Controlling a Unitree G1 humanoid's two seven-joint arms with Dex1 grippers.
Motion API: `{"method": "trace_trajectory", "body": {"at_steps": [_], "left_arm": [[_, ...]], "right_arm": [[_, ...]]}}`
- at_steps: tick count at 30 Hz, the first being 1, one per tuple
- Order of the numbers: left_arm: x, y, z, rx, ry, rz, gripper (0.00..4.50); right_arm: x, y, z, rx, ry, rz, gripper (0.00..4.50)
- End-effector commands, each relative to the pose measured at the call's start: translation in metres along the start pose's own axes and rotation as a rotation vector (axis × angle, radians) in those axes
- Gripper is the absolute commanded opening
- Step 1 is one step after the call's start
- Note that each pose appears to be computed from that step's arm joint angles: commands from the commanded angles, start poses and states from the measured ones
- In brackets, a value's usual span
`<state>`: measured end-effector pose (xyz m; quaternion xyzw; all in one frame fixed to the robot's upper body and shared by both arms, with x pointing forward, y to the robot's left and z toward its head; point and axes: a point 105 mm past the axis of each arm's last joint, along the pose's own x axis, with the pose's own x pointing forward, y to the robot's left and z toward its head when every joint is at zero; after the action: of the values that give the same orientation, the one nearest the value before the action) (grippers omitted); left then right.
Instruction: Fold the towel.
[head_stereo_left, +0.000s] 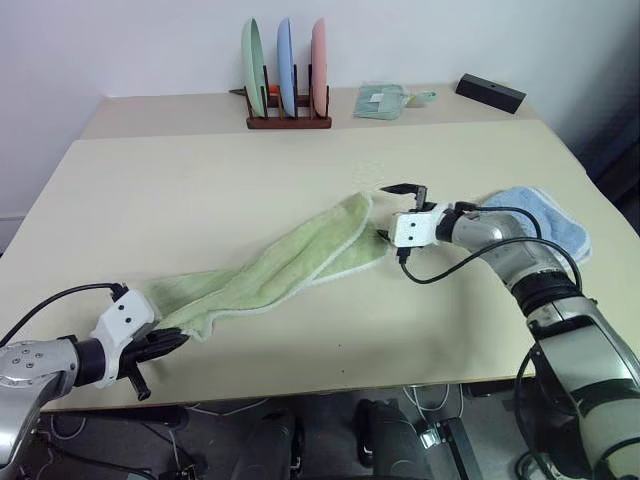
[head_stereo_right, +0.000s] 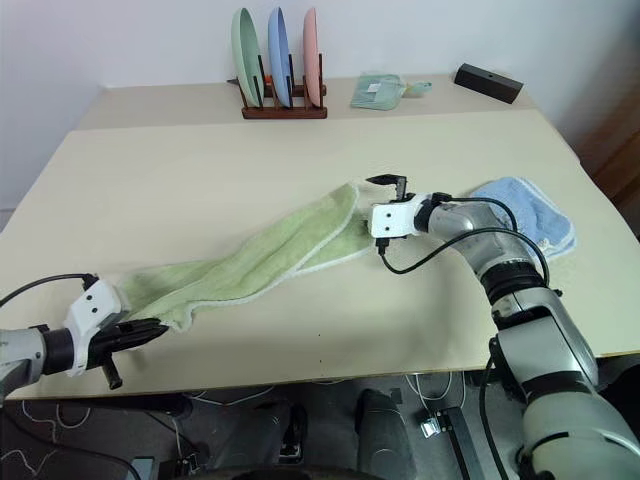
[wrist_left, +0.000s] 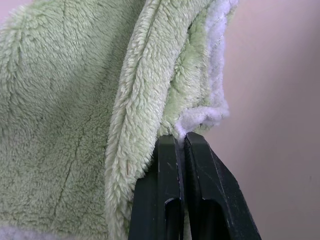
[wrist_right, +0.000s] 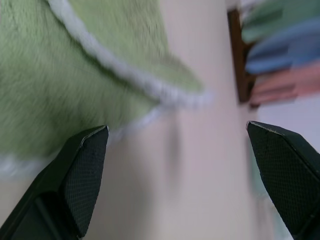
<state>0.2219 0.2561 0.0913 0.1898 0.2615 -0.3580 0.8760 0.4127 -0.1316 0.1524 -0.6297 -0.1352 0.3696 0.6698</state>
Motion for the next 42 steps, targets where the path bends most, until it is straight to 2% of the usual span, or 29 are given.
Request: {"method": "trace_trajectory", "body": {"at_steps": [1,8,9,11,18,26,28,32,35,38,39,42], "left_arm": [[0.002,0.0,0.003,0.018,-0.013,-0.006,0.05],[0.005,-0.003,0.001,0.017,-0.014,-0.017,0.05],[0.006,-0.003,0.001,0.016,-0.016,-0.017,0.01],[0.006,-0.004,0.001,0.014,-0.02,-0.014,0.0],[0.004,-0.004,0.001,0.008,-0.034,0.018,0.0],[-0.008,0.025,0.026,0.015,-0.192,0.184,0.0],[-0.011,0.043,0.04,0.069,-0.233,0.258,0.0],[-0.01,0.115,0.104,0.229,-0.372,0.581,0.0],[-0.043,0.166,0.189,0.291,-0.624,0.895,0.0],[-0.068,0.18,0.234,0.299,-0.791,1.001,0.0],[-0.07,0.181,0.243,0.291,-0.816,0.972,0.0],[-0.065,0.172,0.248,0.338,-0.825,0.87,0.0]], "right_arm": [[0.011,-0.01,0.016,-0.134,-0.057,0.009,4.5],[0.026,-0.01,0.015,-0.299,-0.025,0.078,4.5],[0.027,-0.009,0.012,-0.31,-0.013,0.085,4.25],[0.028,-0.01,0.006,-0.315,0.016,0.08,3.65],[0.021,-0.022,0.0,-0.287,0.036,0.015,0.08],[-0.02,-0.034,-0.011,-0.164,0.0,-0.015,0.03],[-0.033,-0.052,-0.015,-0.15,0.019,-0.069,0.03],[-0.052,-0.111,-0.034,-0.175,0.183,-0.255,0.03],[-0.072,-0.169,-0.04,-0.247,0.312,-0.462,0.03],[-0.086,-0.2,-0.035,-0.285,0.344,-0.575,0.03],[-0.089,-0.206,-0.031,-0.286,0.326,-0.586,0.03],[-0.091,-0.205,-0.024,-0.283,0.271,-0.56,0.03]]}}
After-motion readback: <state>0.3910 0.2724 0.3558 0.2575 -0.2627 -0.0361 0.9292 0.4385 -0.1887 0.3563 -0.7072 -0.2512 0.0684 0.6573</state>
